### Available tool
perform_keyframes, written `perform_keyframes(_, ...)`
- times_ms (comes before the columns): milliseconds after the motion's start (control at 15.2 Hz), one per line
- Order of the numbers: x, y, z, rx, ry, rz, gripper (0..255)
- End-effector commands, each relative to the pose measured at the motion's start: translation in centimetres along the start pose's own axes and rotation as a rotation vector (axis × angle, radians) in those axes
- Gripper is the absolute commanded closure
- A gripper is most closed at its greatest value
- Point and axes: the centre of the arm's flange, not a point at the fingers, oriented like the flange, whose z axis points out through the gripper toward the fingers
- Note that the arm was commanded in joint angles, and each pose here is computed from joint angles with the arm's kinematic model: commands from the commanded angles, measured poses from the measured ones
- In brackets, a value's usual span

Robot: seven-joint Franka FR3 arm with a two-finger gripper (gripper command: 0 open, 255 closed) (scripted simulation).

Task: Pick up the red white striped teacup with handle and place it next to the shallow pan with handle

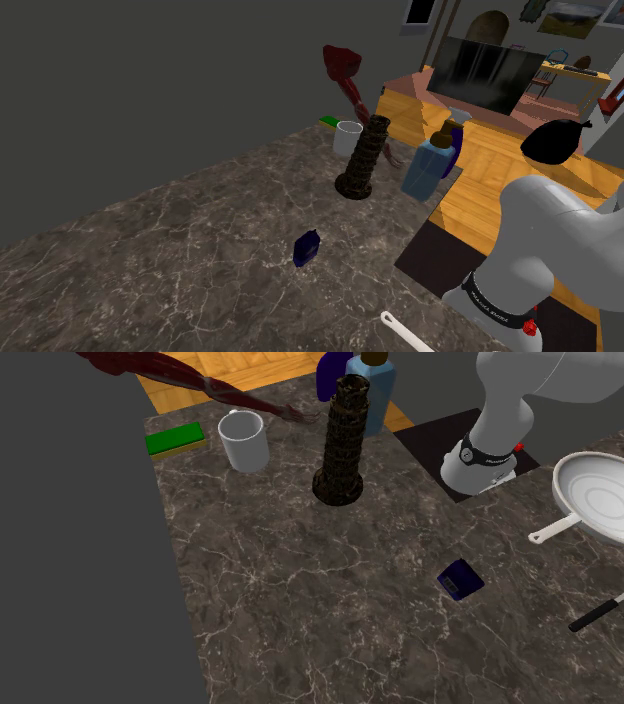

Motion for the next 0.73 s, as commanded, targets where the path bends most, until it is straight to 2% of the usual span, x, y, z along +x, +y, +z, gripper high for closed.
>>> perform_keyframes(0, -0.1, 0.0, 1.1, 0.001, 0.000, 0.000, 255)
perform_keyframes(330, -0.1, -0.2, 3.8, 0.001, 0.000, 0.000, 255)
perform_keyframes(660, -0.1, -0.2, 4.0, 0.001, 0.000, 0.000, 255)
